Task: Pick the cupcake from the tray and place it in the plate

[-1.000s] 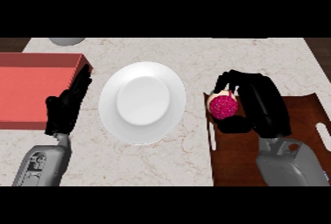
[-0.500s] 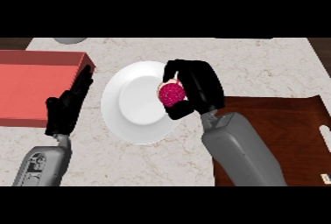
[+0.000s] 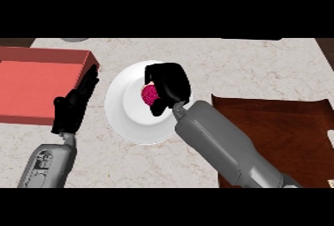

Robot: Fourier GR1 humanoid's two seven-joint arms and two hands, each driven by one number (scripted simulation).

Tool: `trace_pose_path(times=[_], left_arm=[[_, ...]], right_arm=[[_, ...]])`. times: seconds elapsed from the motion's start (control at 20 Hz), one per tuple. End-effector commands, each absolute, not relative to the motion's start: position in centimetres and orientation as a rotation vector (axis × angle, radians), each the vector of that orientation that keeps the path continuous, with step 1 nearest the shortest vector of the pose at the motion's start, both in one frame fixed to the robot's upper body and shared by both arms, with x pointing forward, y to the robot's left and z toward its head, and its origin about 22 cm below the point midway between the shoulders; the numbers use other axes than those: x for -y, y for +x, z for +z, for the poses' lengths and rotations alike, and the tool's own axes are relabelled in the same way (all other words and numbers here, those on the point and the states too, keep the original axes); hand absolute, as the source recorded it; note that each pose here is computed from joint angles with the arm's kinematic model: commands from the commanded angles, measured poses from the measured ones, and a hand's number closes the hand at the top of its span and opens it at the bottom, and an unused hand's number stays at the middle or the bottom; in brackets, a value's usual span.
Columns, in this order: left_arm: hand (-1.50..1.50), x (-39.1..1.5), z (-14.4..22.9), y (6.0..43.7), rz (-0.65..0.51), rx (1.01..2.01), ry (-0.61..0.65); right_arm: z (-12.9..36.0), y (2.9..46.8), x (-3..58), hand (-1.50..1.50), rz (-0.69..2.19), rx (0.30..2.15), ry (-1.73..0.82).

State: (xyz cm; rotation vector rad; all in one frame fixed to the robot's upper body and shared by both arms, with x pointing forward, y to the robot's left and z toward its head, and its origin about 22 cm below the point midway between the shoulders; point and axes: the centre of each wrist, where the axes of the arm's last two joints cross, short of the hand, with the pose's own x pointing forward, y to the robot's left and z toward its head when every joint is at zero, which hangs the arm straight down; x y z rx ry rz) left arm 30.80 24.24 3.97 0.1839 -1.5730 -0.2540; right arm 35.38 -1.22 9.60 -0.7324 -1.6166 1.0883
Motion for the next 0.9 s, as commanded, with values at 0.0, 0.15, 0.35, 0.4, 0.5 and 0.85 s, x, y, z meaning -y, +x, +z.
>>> trace_pose_path(times=[0.0,0.15,0.35,0.4,0.5,0.85], left_arm=[[0.0,-23.7,3.0,31.3,-0.268,1.573,0.173],[0.0,-24.7,5.5,32.2,-0.283,1.588,0.177],[0.0,-22.0,5.3,31.4,-0.28,1.603,0.133],[0.0,-21.4,5.4,32.1,-0.294,1.586,0.146],[0.0,-22.7,5.3,32.2,-0.292,1.599,0.146],[0.0,-24.0,3.8,31.6,-0.268,1.588,0.176]], right_arm=[[6.4,36.2,1.5,1.5,1.021,1.506,-0.737],[7.2,37.3,1.2,-1.5,1.014,1.432,-0.669],[5.1,37.0,1.7,-1.5,0.934,1.434,-0.611],[4.7,36.8,1.6,-1.5,0.949,1.456,-0.605],[5.6,36.6,0.8,-1.5,0.909,1.458,-0.567],[5.9,36.8,2.3,-1.5,0.538,1.655,-0.362]])
